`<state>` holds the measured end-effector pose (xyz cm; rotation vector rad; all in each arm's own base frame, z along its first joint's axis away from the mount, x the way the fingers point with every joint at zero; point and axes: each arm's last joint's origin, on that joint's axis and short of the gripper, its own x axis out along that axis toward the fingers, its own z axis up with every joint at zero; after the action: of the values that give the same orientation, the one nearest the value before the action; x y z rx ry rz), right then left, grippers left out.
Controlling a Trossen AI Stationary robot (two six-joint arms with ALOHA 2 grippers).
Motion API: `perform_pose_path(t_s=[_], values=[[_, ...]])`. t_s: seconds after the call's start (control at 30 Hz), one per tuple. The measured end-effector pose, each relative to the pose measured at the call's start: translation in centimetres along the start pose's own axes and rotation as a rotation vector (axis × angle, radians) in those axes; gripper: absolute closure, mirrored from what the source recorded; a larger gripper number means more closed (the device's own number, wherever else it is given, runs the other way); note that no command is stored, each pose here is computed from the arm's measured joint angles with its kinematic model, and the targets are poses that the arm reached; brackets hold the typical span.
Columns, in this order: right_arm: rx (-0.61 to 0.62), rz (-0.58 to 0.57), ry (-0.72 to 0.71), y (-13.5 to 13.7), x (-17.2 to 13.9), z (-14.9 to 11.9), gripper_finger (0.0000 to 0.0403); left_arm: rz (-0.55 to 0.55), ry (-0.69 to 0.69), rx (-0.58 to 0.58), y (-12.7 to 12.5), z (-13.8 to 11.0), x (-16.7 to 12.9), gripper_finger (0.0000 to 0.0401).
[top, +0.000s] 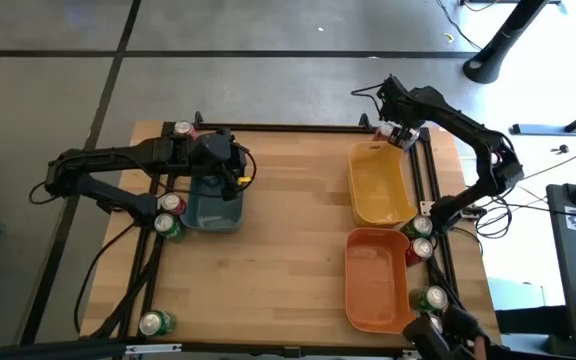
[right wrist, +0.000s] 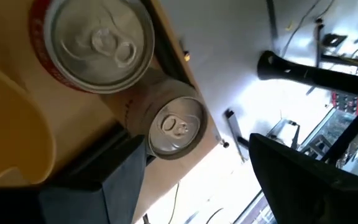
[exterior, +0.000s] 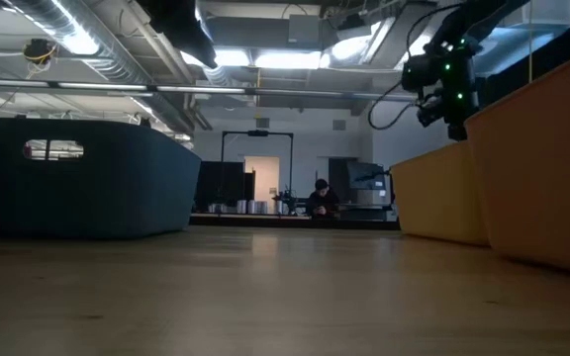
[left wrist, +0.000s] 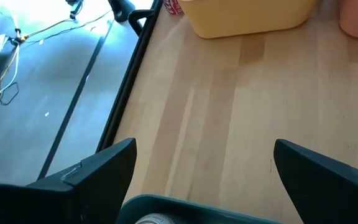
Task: Sort soda cans
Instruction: Put the bottom blue-white soda can into the blue bin
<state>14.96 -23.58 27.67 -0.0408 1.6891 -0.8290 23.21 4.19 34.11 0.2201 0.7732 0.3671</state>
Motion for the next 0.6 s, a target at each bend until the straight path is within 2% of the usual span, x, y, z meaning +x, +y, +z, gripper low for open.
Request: perform_pose_path(t_s=[0.17, 0.6], values=[[-0.069, 0.035, 0.056, 0.6, 1.1, 0.5, 0.0120, 0.000, 0.000, -0.003, 0.0, 0.0, 0.0, 0.0034], [-0.095, 0.025, 0.110, 0.9, 2.5, 1.4, 0.0120, 0.001, -0.003, 0.011, 0.0, 0.0, 0.0, 0.0034]])
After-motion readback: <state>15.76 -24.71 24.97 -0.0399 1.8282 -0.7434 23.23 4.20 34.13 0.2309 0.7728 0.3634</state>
